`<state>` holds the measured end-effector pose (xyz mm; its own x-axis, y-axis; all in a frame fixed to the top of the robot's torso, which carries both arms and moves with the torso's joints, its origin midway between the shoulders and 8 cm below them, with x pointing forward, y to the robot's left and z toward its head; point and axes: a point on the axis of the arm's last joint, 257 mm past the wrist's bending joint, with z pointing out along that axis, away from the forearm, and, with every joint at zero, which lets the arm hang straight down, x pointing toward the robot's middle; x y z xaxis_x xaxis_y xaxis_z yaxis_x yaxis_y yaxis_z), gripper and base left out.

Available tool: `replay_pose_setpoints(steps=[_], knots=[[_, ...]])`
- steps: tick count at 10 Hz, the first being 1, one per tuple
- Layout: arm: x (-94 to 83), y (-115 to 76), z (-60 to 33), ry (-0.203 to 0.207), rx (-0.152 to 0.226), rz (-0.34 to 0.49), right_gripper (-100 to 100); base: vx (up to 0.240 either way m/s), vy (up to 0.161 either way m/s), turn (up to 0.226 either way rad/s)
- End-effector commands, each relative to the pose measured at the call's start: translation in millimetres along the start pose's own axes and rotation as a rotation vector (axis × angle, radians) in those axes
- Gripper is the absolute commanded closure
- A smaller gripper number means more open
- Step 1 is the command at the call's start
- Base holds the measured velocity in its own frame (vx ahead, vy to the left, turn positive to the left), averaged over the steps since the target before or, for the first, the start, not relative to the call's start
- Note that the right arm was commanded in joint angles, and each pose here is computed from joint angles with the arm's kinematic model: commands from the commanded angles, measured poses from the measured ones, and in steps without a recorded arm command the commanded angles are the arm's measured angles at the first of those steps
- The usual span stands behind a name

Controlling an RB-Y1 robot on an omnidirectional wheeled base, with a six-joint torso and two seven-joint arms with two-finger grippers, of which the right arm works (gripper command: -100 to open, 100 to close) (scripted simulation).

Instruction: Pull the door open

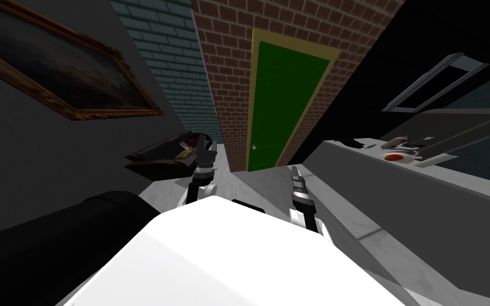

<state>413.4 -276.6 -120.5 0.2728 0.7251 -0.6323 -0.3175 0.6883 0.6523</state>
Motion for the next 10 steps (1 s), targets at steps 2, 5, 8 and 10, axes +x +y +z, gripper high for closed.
replay_pose_setpoints(steps=[2,5,8,10], knots=[[14.4,-10.8,-0.1,0.028,0.002,-0.058,-100,0.104,0.052,-0.004],[30.9,-23.8,-1.6,0.062,0.003,-0.123,-100,0.099,0.051,-0.003],[48.2,-36.8,-3.9,0.099,0.003,-0.187,-100,0.095,0.051,-0.004],[59.9,-45.2,-5.7,0.124,0.001,-0.229,-100,0.103,0.054,-0.005]])
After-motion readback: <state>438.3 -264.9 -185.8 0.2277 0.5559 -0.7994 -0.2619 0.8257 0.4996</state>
